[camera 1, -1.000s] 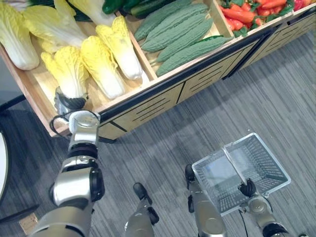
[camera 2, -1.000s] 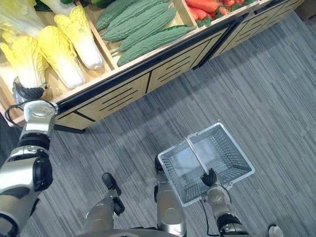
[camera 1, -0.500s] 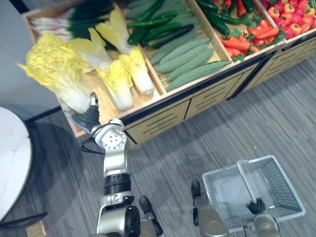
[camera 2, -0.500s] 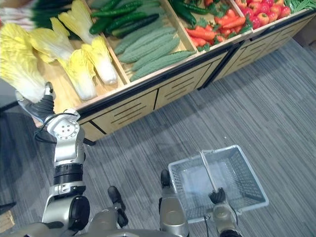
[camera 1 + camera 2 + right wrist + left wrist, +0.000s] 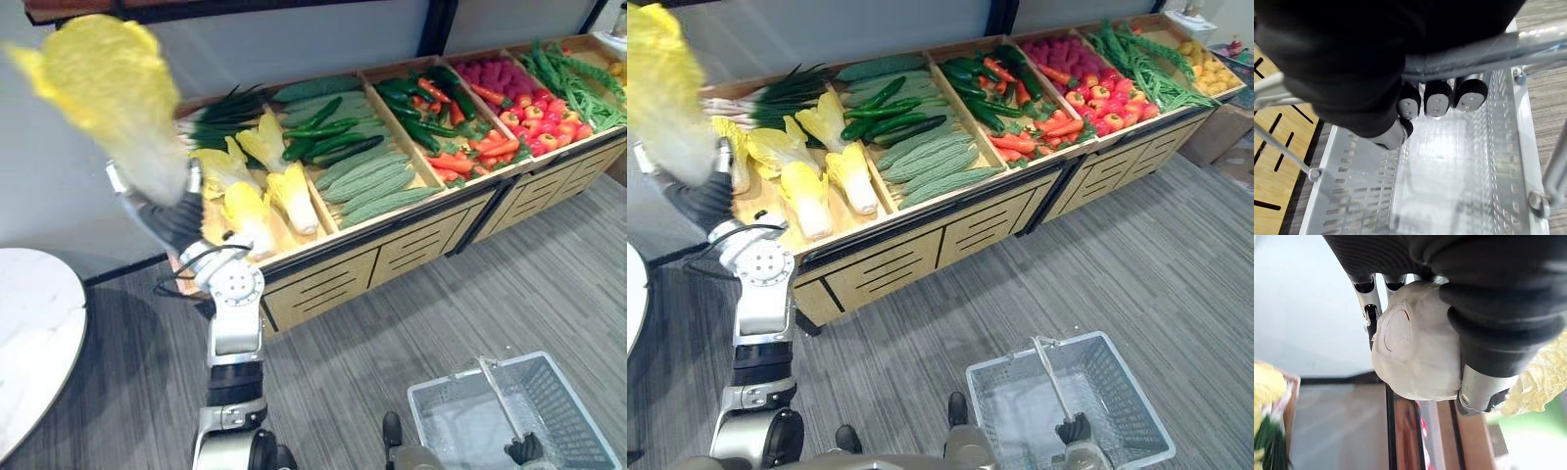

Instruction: Pick vegetable in the basket

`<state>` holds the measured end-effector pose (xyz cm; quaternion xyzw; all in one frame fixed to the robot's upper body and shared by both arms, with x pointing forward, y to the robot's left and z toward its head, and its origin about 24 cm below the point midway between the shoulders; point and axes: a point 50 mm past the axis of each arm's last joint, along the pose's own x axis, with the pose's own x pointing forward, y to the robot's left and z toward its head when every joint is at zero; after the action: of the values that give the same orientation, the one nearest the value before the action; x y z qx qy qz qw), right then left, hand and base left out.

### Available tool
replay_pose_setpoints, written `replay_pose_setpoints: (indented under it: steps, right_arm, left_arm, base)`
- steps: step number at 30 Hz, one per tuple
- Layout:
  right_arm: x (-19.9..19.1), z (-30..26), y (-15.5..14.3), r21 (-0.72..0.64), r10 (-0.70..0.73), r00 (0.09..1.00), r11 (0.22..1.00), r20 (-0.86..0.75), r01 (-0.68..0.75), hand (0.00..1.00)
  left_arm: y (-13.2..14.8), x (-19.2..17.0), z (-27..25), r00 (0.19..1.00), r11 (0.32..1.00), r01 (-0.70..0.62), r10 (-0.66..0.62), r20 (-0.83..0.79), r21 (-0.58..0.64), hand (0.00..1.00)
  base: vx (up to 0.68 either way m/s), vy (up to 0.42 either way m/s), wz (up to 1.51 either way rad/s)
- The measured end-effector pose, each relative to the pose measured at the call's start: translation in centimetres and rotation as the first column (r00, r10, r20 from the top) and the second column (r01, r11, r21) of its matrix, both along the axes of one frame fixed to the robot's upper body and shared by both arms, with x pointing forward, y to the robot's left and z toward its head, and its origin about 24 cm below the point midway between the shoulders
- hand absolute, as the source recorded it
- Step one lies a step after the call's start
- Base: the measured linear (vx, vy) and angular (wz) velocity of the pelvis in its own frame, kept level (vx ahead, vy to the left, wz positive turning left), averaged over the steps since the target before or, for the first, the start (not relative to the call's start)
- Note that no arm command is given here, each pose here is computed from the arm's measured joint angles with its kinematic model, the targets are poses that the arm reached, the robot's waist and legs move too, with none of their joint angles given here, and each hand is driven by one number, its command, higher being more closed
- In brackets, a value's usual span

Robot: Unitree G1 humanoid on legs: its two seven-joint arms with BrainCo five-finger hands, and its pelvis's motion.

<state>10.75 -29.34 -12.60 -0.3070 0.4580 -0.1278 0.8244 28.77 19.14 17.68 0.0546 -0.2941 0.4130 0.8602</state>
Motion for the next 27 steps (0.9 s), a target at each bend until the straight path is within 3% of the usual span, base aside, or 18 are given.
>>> replay_pose_setpoints:
  steps: [6, 11, 13, 19, 22, 27]
  right_arm:
    - [4.3, 5.3, -3.6, -0.211, 0.27, 0.958, 0.946, 0.102, -0.244, 1.0]
    - [7.2, 8.5, -3.1, -0.286, 0.473, 0.868, 0.862, 0.154, -0.419, 1.0]
    - [8.1, 9.7, -2.9, -0.316, 0.573, 0.808, 0.799, 0.141, -0.511, 1.0]
    - [10.2, 11.8, -2.9, -0.359, 0.692, 0.716, 0.693, 0.09, -0.625, 1.0]
    - [11.1, 12.7, -2.8, -0.377, 0.713, 0.694, 0.673, 0.102, -0.636, 1.0]
    - [12.6, 14.6, -1.0, -0.413, 0.78, 0.607, 0.609, 0.155, -0.677, 1.0]
  left_arm:
    - [-3.2, -0.2, -1.2, 0.968, 0.952, 0.25, -0.239, -0.078, 0.176, 1.0]
    - [-4.2, -1.0, -2.2, 0.92, 0.865, 0.391, -0.354, -0.167, 0.315, 1.0]
    - [-5.1, -1.4, -2.8, 0.884, 0.799, 0.467, -0.414, -0.217, 0.378, 1.0]
    - [-7.2, -2.3, -4.0, 0.771, 0.629, 0.635, -0.549, -0.322, 0.449, 1.0]
    - [-8.0, -2.6, -4.8, 0.71, 0.569, 0.703, -0.599, -0.371, 0.426, 1.0]
    - [-10.5, -3.7, -6.9, 0.521, 0.367, 0.849, -0.704, -0.483, 0.38, 1.0]
  base:
    - [0.01, -0.002, -0.48]
    - [0.01, -0.016, -0.52]
    - [0.02, -0.014, -0.57]
    - [0.01, 0.006, -0.49]
    - [0.03, 0.013, -0.51]
    - [0.01, -0.014, -0.52]
